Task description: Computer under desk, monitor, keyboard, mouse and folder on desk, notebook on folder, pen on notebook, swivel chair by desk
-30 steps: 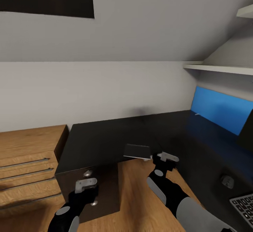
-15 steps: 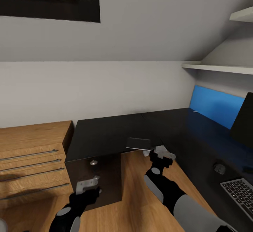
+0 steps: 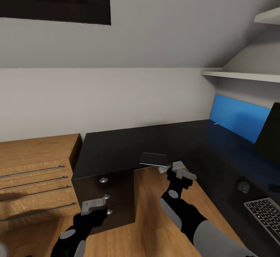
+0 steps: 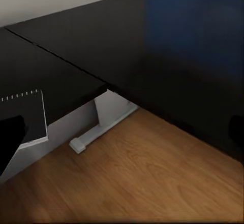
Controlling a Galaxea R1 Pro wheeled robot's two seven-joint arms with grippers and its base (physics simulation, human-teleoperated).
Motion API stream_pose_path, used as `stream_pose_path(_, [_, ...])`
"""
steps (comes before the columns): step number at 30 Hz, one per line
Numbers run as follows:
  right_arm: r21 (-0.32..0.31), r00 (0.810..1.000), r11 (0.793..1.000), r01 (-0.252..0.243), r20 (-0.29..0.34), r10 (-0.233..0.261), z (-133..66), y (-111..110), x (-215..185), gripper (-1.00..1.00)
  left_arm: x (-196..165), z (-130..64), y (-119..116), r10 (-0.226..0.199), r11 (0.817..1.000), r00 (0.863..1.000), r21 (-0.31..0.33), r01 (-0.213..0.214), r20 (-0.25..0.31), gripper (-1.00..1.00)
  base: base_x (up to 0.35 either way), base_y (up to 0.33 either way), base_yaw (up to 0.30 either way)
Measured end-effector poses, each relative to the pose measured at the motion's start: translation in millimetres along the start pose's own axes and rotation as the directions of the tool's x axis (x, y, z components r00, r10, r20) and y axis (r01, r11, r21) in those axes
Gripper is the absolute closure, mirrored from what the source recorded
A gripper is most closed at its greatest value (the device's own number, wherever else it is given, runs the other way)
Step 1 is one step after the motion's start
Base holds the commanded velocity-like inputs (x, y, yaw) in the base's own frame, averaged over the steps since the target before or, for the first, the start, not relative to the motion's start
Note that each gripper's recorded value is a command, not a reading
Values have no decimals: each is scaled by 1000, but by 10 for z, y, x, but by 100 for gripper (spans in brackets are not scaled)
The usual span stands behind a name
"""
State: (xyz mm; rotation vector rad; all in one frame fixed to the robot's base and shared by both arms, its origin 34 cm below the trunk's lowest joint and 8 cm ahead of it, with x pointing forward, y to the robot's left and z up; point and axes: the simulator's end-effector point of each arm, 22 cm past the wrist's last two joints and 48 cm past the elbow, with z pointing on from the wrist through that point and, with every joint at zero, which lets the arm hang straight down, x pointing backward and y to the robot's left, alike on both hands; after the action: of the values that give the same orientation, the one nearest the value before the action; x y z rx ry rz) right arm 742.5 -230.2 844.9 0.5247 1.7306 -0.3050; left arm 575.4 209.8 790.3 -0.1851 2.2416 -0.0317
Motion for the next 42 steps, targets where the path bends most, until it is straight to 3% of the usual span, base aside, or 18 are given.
stream_pose_path(19, [-22, 997, 997, -69, 14, 70, -163, 31, 38, -100, -13, 2, 58, 4, 1000, 1000, -10, -4, 4, -100, 0, 0, 12])
stream_pose_path(21, [-35, 996, 995, -88, 20, 89, -195, 84, -18, -100, -6, 5, 77, 7, 1000, 1000, -14, -7, 1, -100, 0, 0, 234])
stream_pose_path(42, [-36, 996, 996, -86, 11, 86, -200, 91, 34, -100, 12, 19, 81, 7, 1000, 1000, -15, -7, -3, -100, 0, -108, 255])
